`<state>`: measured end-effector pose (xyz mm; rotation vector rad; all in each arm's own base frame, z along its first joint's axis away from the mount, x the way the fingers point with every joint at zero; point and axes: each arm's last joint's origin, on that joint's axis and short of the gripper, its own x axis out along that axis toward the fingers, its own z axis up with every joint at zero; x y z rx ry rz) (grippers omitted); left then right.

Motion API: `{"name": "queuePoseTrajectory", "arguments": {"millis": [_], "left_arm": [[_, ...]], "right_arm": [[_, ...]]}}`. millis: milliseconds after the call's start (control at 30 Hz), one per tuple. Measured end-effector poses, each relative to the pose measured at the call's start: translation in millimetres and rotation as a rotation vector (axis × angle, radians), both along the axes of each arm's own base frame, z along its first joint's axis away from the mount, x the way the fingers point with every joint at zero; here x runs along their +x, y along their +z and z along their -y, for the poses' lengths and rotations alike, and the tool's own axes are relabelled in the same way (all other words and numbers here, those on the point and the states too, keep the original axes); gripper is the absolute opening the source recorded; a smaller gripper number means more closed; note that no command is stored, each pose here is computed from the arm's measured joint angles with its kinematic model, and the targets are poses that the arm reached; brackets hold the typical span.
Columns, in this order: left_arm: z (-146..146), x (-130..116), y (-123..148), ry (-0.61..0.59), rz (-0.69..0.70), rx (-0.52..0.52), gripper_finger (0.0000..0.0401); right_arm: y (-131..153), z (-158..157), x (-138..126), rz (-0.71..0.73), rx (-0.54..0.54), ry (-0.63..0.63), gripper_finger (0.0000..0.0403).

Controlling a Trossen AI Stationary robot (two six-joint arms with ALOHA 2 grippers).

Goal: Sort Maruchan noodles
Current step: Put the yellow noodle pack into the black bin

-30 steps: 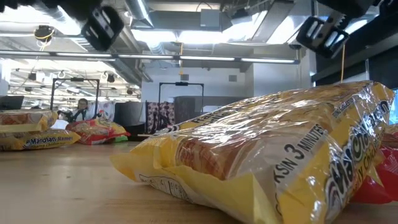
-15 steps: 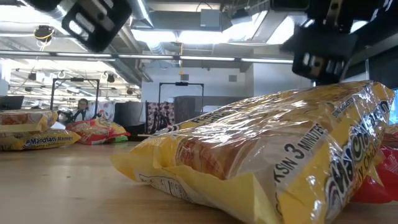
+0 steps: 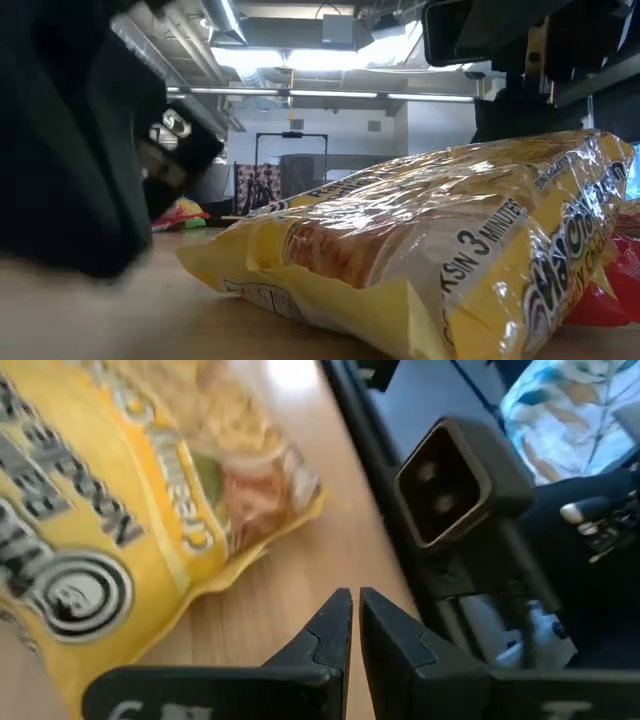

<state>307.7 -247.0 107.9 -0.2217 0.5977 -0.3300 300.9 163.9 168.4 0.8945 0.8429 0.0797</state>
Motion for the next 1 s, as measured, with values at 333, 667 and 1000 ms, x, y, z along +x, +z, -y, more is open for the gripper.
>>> {"name": "queuePoseTrajectory", "arguments": {"millis": [333, 667, 1000], "left_arm": [[-14, 20, -16, 0.086, -0.013, 0.030, 0.0018], [-32, 32, -16, 0.183, 0.012, 0.047, 0.0018], [-39, 38, -13, 0.195, 0.054, 0.078, 0.0018]], "right_arm": [[-18, -1, 1, -0.099, 0.033, -0.055, 0.0264], [-17, 0, 3, -0.078, 0.030, -0.095, 0.0264], [-29, -2, 8, -0.055, 0.015, -0.132, 0.0264]]}}
